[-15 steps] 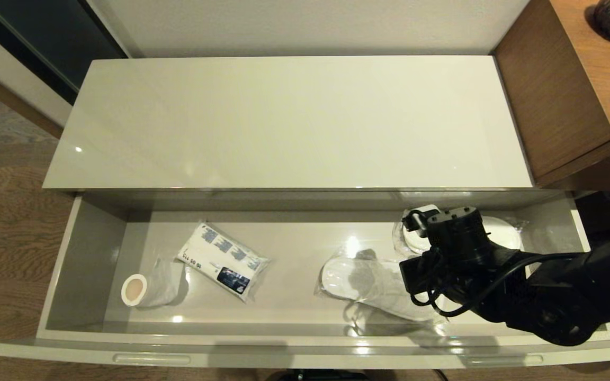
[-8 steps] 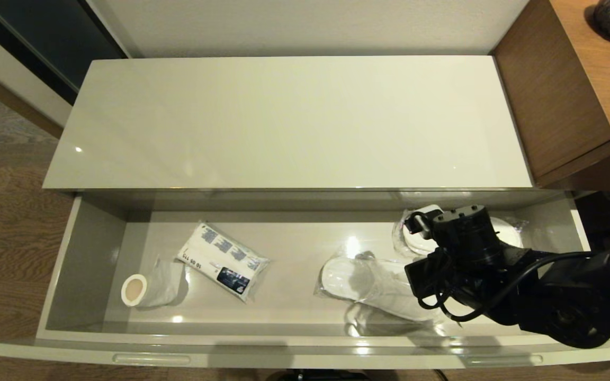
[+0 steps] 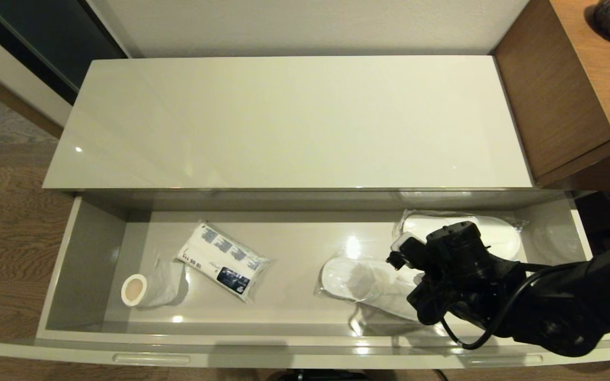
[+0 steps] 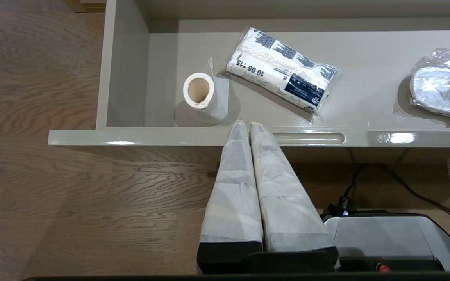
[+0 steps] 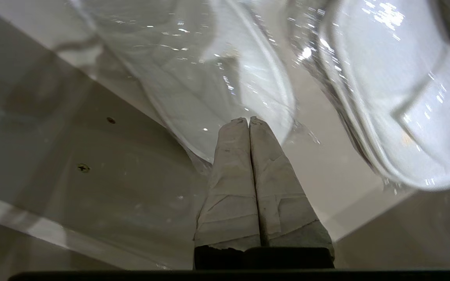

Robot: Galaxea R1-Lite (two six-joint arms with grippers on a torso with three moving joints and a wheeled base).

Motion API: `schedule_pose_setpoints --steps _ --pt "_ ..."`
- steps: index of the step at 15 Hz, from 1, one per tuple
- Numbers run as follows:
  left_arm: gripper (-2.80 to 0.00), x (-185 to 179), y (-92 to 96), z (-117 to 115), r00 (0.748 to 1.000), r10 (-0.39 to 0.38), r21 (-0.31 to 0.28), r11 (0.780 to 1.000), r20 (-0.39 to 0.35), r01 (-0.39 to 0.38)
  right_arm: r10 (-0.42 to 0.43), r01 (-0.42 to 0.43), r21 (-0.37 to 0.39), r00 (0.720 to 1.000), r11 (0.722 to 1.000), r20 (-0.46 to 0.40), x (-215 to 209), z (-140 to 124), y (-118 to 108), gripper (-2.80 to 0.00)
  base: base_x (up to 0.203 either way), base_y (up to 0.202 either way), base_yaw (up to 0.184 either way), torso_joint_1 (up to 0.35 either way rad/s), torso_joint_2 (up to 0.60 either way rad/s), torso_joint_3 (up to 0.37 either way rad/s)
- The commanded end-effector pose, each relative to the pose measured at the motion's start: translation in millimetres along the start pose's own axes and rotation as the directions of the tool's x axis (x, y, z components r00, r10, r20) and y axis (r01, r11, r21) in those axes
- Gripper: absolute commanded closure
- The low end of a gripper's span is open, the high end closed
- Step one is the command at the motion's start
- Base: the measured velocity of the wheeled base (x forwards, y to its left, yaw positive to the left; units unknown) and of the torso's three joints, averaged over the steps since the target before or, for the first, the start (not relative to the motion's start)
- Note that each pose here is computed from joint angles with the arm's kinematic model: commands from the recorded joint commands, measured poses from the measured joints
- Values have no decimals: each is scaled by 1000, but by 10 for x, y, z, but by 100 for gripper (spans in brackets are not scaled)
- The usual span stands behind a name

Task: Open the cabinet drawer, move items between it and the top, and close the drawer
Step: Take out the disposable slippers from the drawer

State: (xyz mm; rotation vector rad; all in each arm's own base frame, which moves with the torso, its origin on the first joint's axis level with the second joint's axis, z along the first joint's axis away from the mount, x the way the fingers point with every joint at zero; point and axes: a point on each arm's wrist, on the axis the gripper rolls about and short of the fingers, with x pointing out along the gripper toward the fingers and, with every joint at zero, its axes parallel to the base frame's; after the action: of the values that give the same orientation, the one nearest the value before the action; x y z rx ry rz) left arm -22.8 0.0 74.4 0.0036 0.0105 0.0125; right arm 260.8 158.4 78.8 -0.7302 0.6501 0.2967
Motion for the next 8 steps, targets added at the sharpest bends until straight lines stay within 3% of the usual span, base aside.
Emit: schedule_pose_setpoints --steps 1,4,8 --pt "0 1 0 0 1000 1 -1 1000 -2 -1 51 -53 -88 998 995 -29 188 -41 141 0 0 0 0 0 0 0" --pt "0 1 0 0 1000 1 -1 1000 -2 -1 125 -125 -193 992 973 -13 263 -4 252 0 0 0 0 0 0 0" --pt "0 1 0 0 1000 1 0 1000 -2 -1 159 -154 -255 987 955 2 326 40 297 0 0 0 0 0 0 0"
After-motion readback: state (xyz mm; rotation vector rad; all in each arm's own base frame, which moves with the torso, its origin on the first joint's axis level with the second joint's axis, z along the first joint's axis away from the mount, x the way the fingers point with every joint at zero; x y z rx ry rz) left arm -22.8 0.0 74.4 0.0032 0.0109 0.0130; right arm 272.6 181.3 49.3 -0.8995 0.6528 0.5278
